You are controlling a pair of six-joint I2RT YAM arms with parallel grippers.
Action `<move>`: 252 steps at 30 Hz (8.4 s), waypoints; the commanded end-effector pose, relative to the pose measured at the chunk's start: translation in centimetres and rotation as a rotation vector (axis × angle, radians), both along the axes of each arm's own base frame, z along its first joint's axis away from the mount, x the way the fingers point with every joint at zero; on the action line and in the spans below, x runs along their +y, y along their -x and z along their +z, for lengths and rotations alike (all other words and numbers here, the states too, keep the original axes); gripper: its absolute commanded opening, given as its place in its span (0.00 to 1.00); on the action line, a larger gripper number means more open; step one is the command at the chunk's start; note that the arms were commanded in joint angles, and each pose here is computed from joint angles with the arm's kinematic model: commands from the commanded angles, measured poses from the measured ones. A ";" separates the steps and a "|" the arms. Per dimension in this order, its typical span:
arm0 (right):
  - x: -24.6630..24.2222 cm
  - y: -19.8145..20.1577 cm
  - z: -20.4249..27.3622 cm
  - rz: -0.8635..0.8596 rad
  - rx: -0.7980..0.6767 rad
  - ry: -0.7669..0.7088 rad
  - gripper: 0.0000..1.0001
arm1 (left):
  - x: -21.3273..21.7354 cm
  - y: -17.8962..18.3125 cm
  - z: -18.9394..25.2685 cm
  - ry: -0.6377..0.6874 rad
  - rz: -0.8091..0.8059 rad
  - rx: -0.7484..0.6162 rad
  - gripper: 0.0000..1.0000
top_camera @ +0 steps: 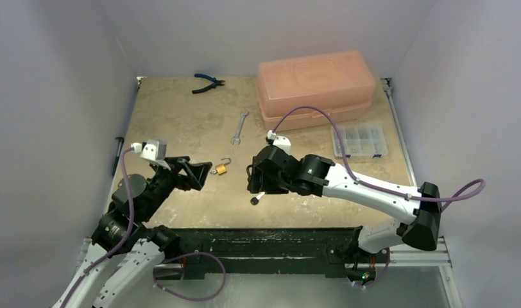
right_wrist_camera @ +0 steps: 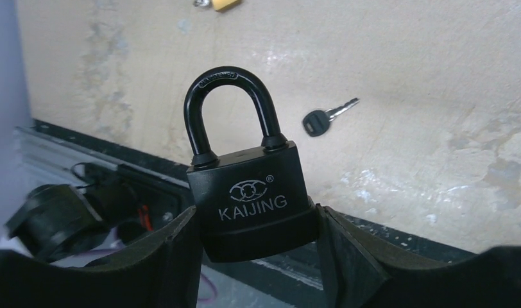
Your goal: Unlock with the key
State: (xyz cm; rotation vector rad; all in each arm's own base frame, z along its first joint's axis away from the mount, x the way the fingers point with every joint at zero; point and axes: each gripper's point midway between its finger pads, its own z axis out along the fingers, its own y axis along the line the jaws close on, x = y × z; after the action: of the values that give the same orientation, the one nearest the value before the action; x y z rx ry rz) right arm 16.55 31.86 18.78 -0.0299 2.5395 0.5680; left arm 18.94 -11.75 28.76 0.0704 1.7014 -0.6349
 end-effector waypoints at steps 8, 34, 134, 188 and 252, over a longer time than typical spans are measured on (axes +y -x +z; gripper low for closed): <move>2.9 0.0 9.1 -0.040 -0.054 -0.417 0.18 | -5.6 -1.9 2.2 0.256 -0.095 0.275 0.80; 2.6 -2.5 10.1 0.262 -0.469 -0.216 0.15 | -13.0 -2.9 -1.7 0.522 -0.397 0.349 0.51; -12.2 -14.7 -7.5 -0.413 0.051 0.403 0.00 | -0.2 -1.8 -3.3 -0.104 0.037 0.127 0.90; -12.2 -17.7 -7.8 -0.322 0.033 0.339 0.78 | -0.7 -1.8 -3.4 -0.120 0.000 0.092 0.89; -14.5 -9.4 -0.6 -0.112 -0.258 0.033 0.98 | -17.0 -1.1 -26.0 -0.747 -0.381 0.463 0.48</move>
State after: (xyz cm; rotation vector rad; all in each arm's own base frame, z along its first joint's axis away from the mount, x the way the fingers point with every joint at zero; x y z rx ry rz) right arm 25.87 17.19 17.53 0.0337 2.3201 0.4183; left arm 19.02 -27.14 1.75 0.8708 2.3798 -0.2357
